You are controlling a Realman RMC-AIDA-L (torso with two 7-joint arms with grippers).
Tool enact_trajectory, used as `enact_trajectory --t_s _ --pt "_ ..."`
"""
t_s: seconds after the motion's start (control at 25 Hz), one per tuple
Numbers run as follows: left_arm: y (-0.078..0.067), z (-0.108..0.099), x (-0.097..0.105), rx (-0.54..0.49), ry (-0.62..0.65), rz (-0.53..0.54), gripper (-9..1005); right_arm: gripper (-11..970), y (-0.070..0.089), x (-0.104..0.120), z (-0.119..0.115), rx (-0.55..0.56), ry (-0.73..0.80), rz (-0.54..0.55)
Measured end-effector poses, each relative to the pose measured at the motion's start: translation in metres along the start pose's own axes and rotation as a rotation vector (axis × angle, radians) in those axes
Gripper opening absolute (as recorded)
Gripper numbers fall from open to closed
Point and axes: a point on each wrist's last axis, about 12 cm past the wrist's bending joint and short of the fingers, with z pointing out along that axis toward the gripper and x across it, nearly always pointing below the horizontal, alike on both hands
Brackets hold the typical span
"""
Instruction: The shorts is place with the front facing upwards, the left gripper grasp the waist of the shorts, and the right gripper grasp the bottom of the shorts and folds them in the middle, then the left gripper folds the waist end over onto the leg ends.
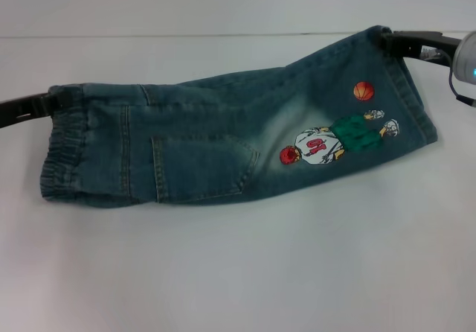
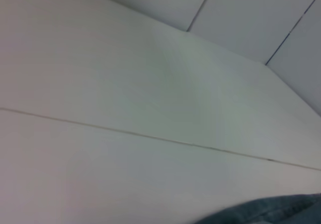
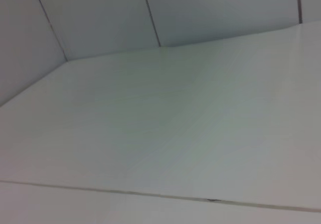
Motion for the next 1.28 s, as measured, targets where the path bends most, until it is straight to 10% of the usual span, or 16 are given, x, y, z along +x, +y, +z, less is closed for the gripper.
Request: enact_trajectory --t_s 1.28 --pt "0.005 0.010 0.008 -0.064 -0.038 0.008 147 43 0.009 0.001 0.022 0.126 0.033 -0.070"
